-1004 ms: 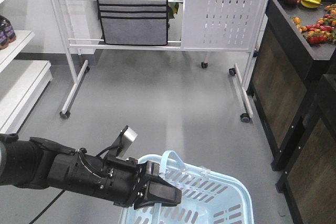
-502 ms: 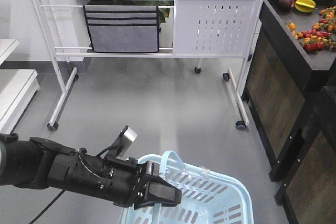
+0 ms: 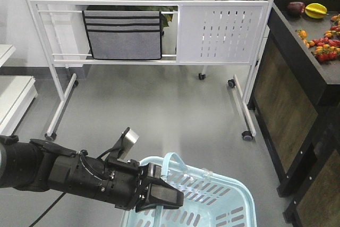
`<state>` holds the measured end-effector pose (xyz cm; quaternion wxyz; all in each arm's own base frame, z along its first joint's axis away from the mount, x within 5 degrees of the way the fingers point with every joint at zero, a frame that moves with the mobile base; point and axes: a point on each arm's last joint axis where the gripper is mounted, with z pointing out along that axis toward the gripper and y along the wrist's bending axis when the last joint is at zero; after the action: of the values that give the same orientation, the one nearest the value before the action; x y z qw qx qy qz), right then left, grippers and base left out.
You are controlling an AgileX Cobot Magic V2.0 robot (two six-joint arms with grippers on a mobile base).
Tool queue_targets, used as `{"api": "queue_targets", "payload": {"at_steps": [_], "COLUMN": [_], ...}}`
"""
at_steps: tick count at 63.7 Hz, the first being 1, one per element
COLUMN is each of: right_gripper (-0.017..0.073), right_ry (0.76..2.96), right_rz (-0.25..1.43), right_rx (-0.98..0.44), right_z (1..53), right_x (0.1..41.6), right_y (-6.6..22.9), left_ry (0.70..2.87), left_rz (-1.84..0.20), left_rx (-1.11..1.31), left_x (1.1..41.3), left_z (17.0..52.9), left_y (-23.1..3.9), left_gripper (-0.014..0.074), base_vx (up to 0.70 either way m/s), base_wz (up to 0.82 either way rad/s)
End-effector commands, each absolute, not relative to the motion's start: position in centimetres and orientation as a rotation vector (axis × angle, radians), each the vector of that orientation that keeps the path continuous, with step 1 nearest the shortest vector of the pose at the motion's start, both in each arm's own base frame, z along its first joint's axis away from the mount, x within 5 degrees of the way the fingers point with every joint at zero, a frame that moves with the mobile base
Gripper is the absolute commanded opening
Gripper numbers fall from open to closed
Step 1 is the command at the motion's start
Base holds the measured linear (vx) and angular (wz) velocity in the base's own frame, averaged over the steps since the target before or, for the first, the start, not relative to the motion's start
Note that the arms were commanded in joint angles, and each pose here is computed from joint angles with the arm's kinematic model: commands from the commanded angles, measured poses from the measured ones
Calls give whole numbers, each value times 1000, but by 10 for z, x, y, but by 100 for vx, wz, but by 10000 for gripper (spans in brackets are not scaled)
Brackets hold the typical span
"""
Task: Place coke in basket with both arms
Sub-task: 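Drive the base across the room carrying the basket in the left gripper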
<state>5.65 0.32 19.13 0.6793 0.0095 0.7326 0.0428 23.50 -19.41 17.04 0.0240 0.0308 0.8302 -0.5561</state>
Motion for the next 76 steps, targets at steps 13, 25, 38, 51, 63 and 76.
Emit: {"api": "queue_targets", "payload": {"at_steps": [13,25,38,51,63,76], "right_gripper": [-9,-9,-9,-9,-9,-9], "right_ry": [1560,1560,1560,1560,1560,1560], "right_rz": [72,72,72,72,72,72], "right_rx": [14,14,14,14,14,14], "right_z": [196,196,196,196,196,196], "right_x": [56,56,56,56,56,56], "right_y": [2,2,2,2,2,2], "left_ry": [2407,2407,2407,2407,2407,2407], "left_rz": [-1883,-1883,-1883,-1883,-1883,-1883], "left_rx": [77,77,77,77,77,77], "left_x": [237,237,237,237,237,237], "left_z": [199,199,199,199,199,199], "left_y": [-199,-199,-199,-199,-199,-199], "left_gripper": [-7,-7,-7,-7,-7,-7], "base_vx": [15,17,18,19,19,21], "base_wz": [0,1,1,2,4,9]}}
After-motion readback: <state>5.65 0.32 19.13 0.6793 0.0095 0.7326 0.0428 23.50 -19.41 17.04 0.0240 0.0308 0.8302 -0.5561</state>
